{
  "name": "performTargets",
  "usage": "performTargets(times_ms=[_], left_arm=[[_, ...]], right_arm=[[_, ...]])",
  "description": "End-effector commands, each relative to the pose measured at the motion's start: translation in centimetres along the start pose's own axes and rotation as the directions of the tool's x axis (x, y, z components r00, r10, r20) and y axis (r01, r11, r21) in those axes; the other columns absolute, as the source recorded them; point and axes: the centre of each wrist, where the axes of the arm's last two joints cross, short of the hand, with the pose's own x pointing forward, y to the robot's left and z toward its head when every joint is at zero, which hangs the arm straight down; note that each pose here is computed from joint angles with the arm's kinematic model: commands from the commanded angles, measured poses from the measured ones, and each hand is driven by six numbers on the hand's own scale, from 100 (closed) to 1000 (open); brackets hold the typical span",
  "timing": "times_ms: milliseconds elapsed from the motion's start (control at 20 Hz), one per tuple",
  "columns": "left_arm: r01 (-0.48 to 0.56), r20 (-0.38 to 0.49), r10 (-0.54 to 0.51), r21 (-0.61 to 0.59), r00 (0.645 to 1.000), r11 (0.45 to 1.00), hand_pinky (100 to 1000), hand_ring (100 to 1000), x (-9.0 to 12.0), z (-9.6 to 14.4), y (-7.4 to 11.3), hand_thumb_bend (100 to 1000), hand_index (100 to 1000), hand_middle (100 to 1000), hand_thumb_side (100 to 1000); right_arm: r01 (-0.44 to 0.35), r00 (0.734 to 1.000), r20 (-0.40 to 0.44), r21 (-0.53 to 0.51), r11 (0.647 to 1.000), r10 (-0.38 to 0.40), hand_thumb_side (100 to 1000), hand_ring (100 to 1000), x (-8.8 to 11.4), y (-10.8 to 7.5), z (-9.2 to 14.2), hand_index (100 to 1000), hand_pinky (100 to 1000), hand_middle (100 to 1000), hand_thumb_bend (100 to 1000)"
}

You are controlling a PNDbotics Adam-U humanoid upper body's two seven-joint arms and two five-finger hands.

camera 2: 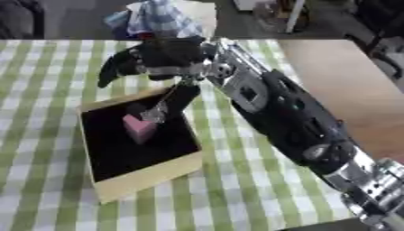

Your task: Pick up objects on the table and place them in the box.

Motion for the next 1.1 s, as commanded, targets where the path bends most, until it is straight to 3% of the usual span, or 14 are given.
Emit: performTargets(times_ms=[50, 650, 1100], left_arm=[[0.021, 0.011, -0.021, 0.015, 1.0, 1.0, 789, 517, 0.4, -0.1, 0.7, 100, 710, 515, 886], [0.022, 0.007, -0.023, 0.026, 1.0, 0.999, 789, 517, 0.3, 0.0, 0.8, 100, 710, 518, 885], [0.024, 0.003, -0.024, 0.035, 1.0, 0.999, 790, 522, 0.2, 0.1, 0.9, 100, 711, 524, 883]], right_arm=[[-0.052, 0.998, -0.029, -0.053, 0.997, 0.051, 470, 867, 0.4, -2.3, 1.8, 932, 760, 897, 117], [-0.061, 0.971, -0.239, -0.113, 0.992, 0.033, 457, 835, 0.4, -1.8, 8.2, 934, 753, 883, 100], [-0.059, 0.898, -0.437, -0.22, 0.974, -0.044, 422, 798, -0.6, -0.3, 13.1, 923, 730, 857, 100]])
